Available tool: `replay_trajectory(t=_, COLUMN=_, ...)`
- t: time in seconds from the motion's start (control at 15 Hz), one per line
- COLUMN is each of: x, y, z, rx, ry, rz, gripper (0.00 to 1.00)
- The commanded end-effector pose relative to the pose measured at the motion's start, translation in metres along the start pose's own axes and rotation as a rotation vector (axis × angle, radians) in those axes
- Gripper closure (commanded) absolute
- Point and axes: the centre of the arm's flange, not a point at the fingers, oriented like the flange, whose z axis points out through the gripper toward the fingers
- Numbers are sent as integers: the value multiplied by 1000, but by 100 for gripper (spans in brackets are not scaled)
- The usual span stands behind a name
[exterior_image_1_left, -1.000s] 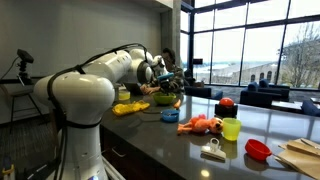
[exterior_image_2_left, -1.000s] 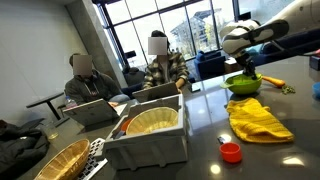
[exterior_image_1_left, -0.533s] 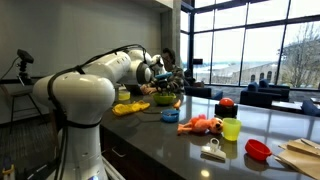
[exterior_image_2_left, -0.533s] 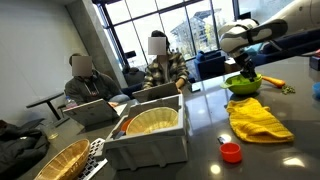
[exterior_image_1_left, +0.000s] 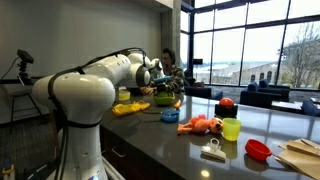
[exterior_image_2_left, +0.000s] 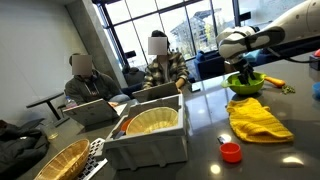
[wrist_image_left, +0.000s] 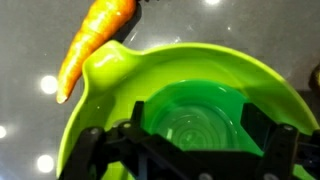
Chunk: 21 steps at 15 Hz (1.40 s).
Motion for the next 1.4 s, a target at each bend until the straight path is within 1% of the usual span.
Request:
replay_trajectory(t=0.0, x=29, y=9, z=-8, rx=13, ry=-6, rz=-5, gripper=0)
replay_trajectory(t=0.2, x=28, y=12, z=-12, rx=7, ry=-6, rz=-3, gripper=0)
replay_trajectory(t=0.6, x=17, y=19, z=-34, rx=-20, ry=23, rz=8, gripper=0)
replay_trajectory(t=0.8, x=18, y=22, z=-37, rx=-26, ry=29, rz=11, gripper=0)
replay_trajectory(t=1.07, x=23, y=25, z=-34, rx=-22, ry=25, rz=11, gripper=0)
replay_trajectory(t=1.33, x=28, y=35, z=-21, rx=-24, ry=-9, rz=24, gripper=0)
